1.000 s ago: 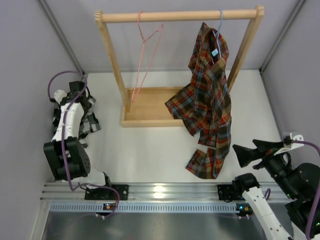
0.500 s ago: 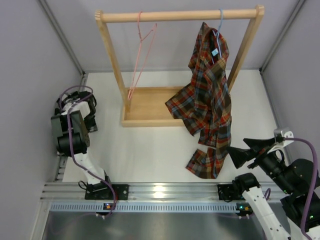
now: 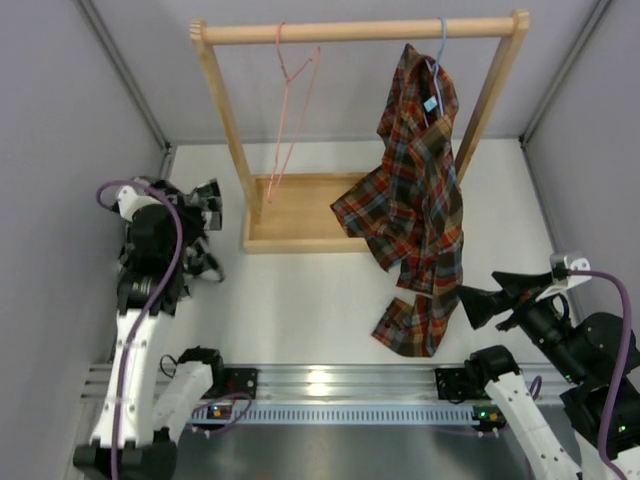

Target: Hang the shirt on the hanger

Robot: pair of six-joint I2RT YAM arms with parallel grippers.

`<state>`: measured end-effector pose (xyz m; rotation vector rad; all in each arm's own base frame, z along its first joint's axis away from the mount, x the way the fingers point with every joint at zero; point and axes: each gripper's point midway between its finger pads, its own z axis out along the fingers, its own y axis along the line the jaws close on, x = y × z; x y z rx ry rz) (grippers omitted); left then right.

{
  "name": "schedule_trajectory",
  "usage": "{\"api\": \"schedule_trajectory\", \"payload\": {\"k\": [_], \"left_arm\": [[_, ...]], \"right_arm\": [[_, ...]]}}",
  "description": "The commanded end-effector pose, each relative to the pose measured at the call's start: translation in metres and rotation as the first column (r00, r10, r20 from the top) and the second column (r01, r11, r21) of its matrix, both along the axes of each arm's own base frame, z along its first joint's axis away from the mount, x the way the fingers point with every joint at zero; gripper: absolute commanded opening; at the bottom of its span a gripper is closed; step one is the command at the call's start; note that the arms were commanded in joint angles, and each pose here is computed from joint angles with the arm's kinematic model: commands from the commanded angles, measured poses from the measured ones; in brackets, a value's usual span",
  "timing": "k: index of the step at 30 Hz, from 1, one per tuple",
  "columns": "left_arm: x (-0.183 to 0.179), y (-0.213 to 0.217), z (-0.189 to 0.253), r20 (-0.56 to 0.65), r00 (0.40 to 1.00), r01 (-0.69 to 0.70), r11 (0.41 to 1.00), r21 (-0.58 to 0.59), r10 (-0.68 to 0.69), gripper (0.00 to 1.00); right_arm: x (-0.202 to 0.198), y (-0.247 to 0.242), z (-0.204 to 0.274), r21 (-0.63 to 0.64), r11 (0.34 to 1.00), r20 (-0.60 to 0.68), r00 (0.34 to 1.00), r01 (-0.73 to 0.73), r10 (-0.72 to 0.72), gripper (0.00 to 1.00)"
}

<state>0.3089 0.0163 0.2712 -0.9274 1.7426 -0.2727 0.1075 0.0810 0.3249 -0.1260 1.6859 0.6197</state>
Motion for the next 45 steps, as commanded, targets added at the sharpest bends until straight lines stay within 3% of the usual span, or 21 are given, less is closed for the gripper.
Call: {"api": "schedule_trajectory", "payload": {"k": [1,3,6,7,11,14,16,20,23,24,26,27,28,29,30,31,38,39,40,42,45], "left_arm": [[-0.054,-0.081,0.024,0.163,0.902,0.409,0.912,-0.029,-0.399,0.0],[-0.087,-0.13,0.016,0.186,0.753,0.651,0.756,-0.074,-0.631,0.0],[-0.13,-0.167,-0.004,0.216,0.58,0.814,0.554,-0.173,-0.786,0.0],[-0.153,-0.182,-0.004,0.244,0.476,0.876,0.43,-0.217,-0.845,0.0],[-0.204,-0.192,-0.015,0.324,0.345,0.929,0.272,-0.252,-0.881,0.0],[-0.214,-0.193,-0.052,0.273,0.349,0.905,0.246,-0.348,-0.896,0.0],[-0.215,-0.193,-0.073,0.235,0.347,0.895,0.247,-0.371,-0.908,0.0],[-0.202,-0.183,-0.109,0.051,0.413,0.84,0.358,-0.407,-0.909,0.0],[-0.192,-0.184,-0.112,-0.058,0.405,0.833,0.395,-0.387,-0.912,0.0],[-0.183,-0.18,-0.115,-0.11,0.456,0.808,0.462,-0.366,-0.883,0.0],[-0.188,-0.193,-0.113,-0.164,0.422,0.821,0.453,-0.349,-0.892,0.0],[-0.179,-0.19,-0.117,-0.205,0.493,0.782,0.534,-0.322,-0.845,0.0],[-0.195,-0.204,-0.119,-0.225,0.431,0.818,0.483,-0.311,-0.874,0.0],[-0.198,-0.211,-0.127,-0.271,0.422,0.815,0.493,-0.303,-0.865,0.0],[-0.188,-0.218,-0.127,-0.27,0.499,0.786,0.562,-0.257,-0.823,0.0],[-0.217,-0.241,-0.13,-0.274,0.397,0.855,0.462,-0.237,-0.876,0.0],[-0.247,-0.305,-0.127,-0.339,0.395,0.896,0.439,-0.063,-0.854,0.02],[-0.246,-0.306,-0.129,-0.349,0.401,0.895,0.443,-0.048,-0.847,0.16],[-0.239,-0.299,-0.126,-0.352,0.435,0.882,0.471,-0.018,-0.829,0.52],[-0.228,-0.284,-0.117,-0.342,0.51,0.842,0.539,0.012,-0.789,0.96],[-0.199,-0.231,-0.095,-0.345,0.701,0.698,0.699,0.152,-0.625,0.98]], "right_arm": [[0.01,-0.003,0.032,0.022,0.999,0.098,0.995,0.029,-0.032,0.99],[0.013,0.0,0.034,0.015,1.0,0.092,0.996,0.014,-0.016,0.99],[0.009,0.013,0.039,0.005,0.998,0.09,0.994,-0.066,0.066,1.0],[0.007,0.018,0.042,0.0,0.995,0.103,0.99,-0.099,0.098,0.99],[-0.014,0.06,0.054,0.008,0.921,0.133,0.913,-0.39,0.386,0.99],[-0.033,0.099,0.063,0.114,0.738,0.154,0.746,-0.665,0.648,0.99],[-0.031,0.106,0.063,0.156,0.696,0.142,0.713,-0.701,0.686,0.99],[0.003,0.104,0.06,0.12,0.774,0.061,0.783,-0.622,0.619,0.98],[0.024,0.102,0.062,0.067,0.821,0.008,0.823,-0.567,0.568,0.97],[0.039,0.105,0.056,0.045,0.844,-0.029,0.843,-0.535,0.536,0.96],[0.056,0.102,0.057,0.005,0.89,-0.066,0.888,-0.456,0.456,0.95],[0.057,0.117,0.05,-0.022,0.871,-0.102,0.868,-0.49,0.486,0.95],[0.058,0.122,0.045,-0.045,0.871,-0.127,0.868,-0.489,0.48,0.95],[0.066,0.122,0.048,-0.081,0.891,-0.126,0.892,-0.446,0.434,0.96],[0.063,0.142,0.038,-0.113,0.863,-0.169,0.865,-0.493,0.472,0.96],[0.064,0.15,0.037,-0.125,0.86,-0.175,0.865,-0.494,0.471,0.96],[0.054,0.203,0.015,-0.065,0.818,-0.165,0.815,-0.571,0.556,0.97],[0.053,0.2,0.017,-0.053,0.828,-0.156,0.824,-0.558,0.545,0.97],[0.054,0.197,0.012,-0.055,0.836,-0.161,0.831,-0.546,0.532,0.97],[0.055,0.186,0.017,-0.056,0.859,-0.134,0.856,-0.509,0.499,0.98],[0.056,0.171,0.017,-0.074,0.882,-0.118,0.882,-0.466,0.456,0.99]]}}
